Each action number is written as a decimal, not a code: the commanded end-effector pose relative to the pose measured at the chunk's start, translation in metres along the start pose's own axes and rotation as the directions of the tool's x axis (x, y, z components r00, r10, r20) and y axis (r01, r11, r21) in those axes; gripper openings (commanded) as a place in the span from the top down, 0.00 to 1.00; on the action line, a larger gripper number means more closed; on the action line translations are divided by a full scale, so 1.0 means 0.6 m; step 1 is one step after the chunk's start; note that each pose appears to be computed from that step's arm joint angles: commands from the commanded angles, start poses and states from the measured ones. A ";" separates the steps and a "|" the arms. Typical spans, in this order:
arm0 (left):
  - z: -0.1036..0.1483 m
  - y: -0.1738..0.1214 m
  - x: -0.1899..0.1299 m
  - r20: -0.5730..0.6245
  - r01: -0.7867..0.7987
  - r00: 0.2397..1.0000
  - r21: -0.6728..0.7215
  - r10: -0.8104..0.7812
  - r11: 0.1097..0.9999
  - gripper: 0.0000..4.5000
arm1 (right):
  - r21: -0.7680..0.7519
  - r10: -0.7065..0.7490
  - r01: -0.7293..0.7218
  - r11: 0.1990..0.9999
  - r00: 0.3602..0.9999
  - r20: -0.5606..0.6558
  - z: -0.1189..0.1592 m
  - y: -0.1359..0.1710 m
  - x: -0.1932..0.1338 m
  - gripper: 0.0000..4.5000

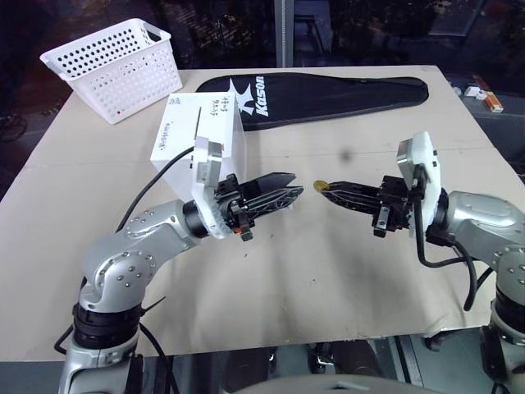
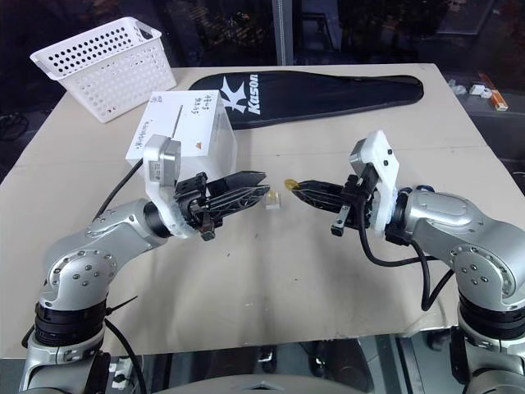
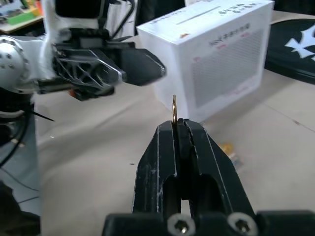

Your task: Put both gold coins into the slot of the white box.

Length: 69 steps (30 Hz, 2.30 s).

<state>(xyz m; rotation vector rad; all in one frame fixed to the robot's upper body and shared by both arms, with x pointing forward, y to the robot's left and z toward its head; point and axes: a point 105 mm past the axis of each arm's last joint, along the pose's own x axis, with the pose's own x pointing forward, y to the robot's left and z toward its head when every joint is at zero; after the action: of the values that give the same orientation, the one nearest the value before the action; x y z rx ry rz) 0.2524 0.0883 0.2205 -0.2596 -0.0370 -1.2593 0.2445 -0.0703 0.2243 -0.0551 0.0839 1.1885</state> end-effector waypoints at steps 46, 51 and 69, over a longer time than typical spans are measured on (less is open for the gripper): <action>0.122 0.026 -0.044 0.273 -0.230 0.934 -0.035 0.230 0.973 1.00 | -0.161 -0.039 0.040 0.986 0.999 0.009 0.037 -0.010 -0.044 0.01; 0.231 0.097 -0.088 0.365 -0.635 0.727 0.038 0.581 0.771 1.00 | -0.292 -0.080 0.087 0.952 0.996 0.038 0.071 -0.031 -0.058 0.01; 0.206 0.210 -0.108 -0.091 -0.834 0.551 -0.057 0.830 0.548 1.00 | -0.410 -0.057 0.095 0.907 0.993 0.104 0.086 -0.044 -0.031 0.01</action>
<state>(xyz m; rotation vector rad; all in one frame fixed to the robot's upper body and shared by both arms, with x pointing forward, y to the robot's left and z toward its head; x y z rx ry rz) 0.3680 0.2099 0.2977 -0.2793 0.2102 -0.2894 0.2694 -0.0958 0.2710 -0.3573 -0.2031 1.1055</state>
